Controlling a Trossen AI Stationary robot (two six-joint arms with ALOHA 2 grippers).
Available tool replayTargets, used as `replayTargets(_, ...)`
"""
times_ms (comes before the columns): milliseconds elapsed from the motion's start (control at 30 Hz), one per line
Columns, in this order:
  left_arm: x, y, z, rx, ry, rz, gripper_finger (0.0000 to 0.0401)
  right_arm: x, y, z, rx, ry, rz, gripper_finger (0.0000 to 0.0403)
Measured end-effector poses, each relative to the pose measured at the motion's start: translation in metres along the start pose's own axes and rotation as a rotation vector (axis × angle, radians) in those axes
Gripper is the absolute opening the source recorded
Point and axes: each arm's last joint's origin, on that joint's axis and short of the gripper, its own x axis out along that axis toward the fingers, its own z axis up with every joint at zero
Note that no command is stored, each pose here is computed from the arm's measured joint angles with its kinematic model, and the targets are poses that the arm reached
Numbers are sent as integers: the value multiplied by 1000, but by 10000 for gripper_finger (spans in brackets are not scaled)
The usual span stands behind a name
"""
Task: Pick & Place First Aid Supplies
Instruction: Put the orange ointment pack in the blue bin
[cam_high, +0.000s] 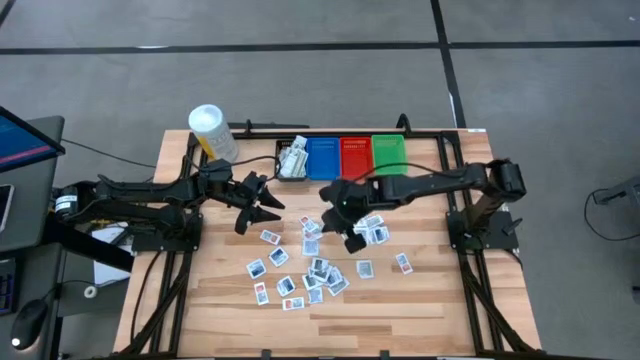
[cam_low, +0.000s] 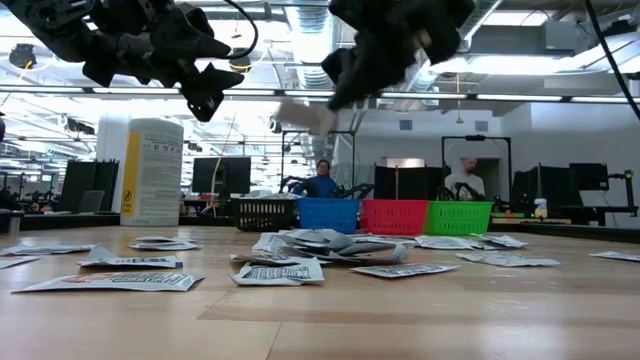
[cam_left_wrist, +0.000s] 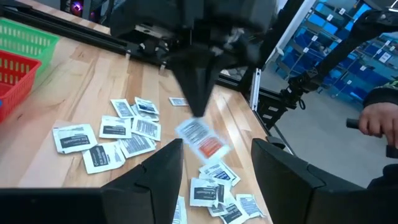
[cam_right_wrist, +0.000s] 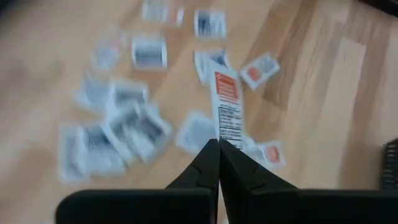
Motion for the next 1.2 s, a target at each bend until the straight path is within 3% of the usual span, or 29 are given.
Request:
replayTargets(167, 0, 1, 0, 4, -5, 20, 186, -8, -15, 2, 215, -105, 129, 0)
replayTargets(367, 0, 2, 0, 10, -15, 61, 181, -13, -29, 7, 304, -232, 201, 0)
replayTargets(500, 0, 3, 1, 80, -23, 108, 181, -15, -32, 8, 333, -261, 235, 0)
replayTargets(700, 0, 4, 1, 139, -28, 140, 181, -19, -34, 12, 317, -300, 218, 0)
replayTargets(900, 0, 3, 3, 255, -41, 139, 181, -29, -55, 17, 354, -441, 146, 0)
replayTargets(1200, -2, -1, 18, 454, -174, 139, 181, -38, -72, 19, 375, -541, 75, 0)
